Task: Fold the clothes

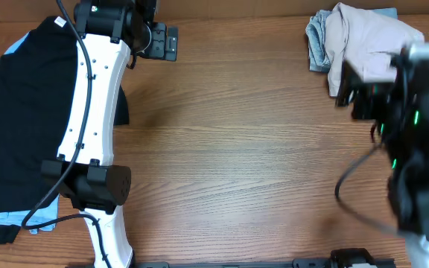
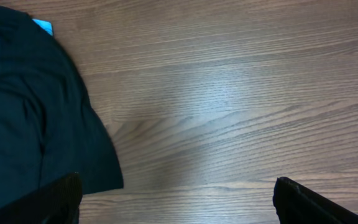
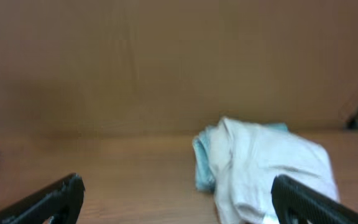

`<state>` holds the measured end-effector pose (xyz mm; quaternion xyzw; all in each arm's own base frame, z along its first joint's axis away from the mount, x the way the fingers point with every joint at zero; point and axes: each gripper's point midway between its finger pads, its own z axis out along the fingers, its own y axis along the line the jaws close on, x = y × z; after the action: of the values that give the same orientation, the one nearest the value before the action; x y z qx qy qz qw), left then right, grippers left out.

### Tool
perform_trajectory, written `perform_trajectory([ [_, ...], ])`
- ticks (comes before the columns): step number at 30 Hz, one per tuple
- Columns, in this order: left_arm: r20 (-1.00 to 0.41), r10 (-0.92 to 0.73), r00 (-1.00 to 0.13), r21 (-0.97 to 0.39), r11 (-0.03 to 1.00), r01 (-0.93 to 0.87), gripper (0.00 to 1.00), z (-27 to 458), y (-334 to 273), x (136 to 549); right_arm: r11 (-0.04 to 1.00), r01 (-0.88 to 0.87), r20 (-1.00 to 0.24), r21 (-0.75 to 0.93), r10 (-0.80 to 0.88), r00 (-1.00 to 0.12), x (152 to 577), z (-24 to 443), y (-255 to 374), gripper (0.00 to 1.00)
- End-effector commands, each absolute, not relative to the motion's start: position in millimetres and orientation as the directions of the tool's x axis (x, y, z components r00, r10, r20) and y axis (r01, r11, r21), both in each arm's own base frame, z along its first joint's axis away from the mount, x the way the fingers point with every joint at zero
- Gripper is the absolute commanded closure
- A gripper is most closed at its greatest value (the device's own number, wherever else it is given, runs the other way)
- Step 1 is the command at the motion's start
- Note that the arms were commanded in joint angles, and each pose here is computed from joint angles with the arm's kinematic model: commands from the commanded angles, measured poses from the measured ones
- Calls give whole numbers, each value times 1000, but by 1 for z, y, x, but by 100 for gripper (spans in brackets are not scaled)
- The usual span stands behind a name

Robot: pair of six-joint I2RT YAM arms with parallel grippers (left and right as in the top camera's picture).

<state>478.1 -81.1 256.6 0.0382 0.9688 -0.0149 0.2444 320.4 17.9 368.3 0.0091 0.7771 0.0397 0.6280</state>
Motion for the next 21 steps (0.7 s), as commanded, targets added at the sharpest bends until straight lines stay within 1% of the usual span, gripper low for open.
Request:
perform_trajectory([
  [1,-472,87,-877,4,995,97,0,254,-81,479,989,-57,-968,135,120,-219,300,322,23,0],
  [7,-472,88,-877,4,995,97,0,254,-81,479,979,-57,-970,198,187,-155,266,243,21,0],
  [10,-472,87,-877,4,995,97,0,254,-81,479,977,-59,-970,205,195,-142,254,212,20,0],
  [16,-471,87,-878,4,995,97,0,254,-81,479,977,-59,-971,205,195,-138,247,170,20,0],
  [20,-472,87,-877,4,995,97,0,254,-81,479,977,-59,-971,205,195,-142,246,155,20,0],
  [21,-472,87,-877,4,995,97,0,254,-81,479,977,-62,-972,205,196,-127,246,157,20,0],
])
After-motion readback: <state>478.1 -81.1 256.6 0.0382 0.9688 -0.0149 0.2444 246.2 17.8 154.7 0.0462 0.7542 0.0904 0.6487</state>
